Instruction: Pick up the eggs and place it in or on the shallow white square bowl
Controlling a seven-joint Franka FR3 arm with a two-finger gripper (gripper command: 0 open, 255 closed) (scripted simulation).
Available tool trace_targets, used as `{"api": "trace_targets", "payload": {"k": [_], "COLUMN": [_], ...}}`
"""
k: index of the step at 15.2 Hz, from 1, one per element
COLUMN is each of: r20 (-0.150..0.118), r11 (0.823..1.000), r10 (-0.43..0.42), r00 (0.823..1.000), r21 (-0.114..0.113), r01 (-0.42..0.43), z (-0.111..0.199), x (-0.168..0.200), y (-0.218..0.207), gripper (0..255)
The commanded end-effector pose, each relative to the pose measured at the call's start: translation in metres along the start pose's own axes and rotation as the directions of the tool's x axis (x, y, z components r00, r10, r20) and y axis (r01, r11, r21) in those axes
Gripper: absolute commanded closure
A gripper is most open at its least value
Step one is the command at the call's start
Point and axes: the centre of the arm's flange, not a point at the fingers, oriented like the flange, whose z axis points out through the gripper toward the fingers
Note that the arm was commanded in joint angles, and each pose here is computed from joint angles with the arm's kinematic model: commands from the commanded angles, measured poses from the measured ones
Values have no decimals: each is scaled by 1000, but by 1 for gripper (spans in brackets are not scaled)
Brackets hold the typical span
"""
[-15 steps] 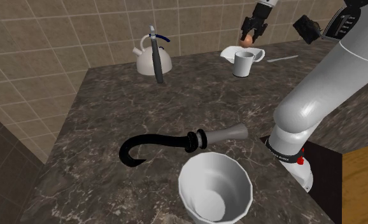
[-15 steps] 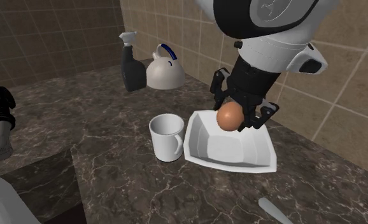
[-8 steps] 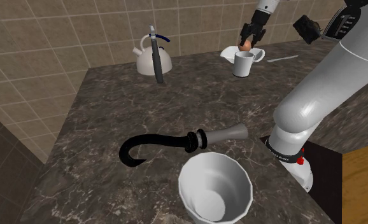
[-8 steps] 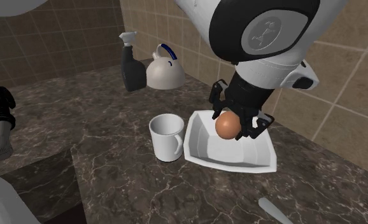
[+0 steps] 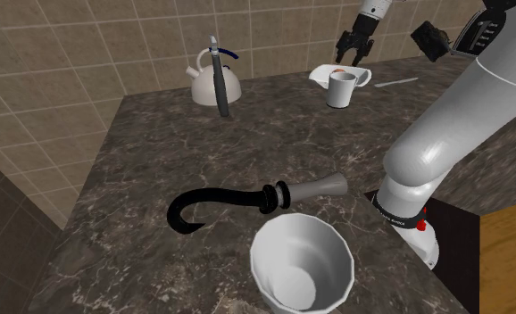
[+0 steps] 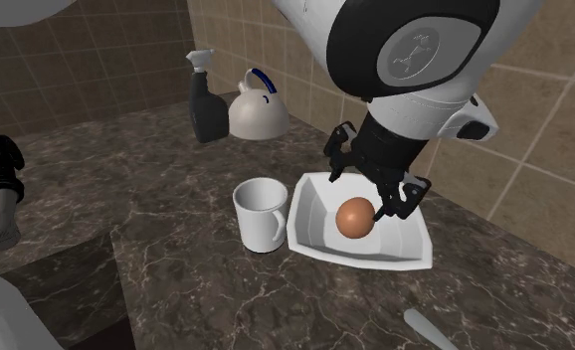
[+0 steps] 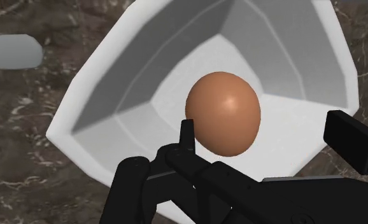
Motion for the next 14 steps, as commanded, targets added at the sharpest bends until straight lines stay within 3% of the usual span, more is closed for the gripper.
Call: {"api": "trace_targets", "payload": {"k": [1,3,7,14], "r20": [0,0,0,0], "r11": [1000,1000,1000,1000], "r10": [0,0,0,0], "r00": [1000,1000,1000,1000], "r21": [0,0,0,0], "r01": [0,0,0,0], "z": [0,0,-50,-50], "x": [0,0,0,0], "y": [0,0,0,0], "gripper": [0,0,0,0]}}
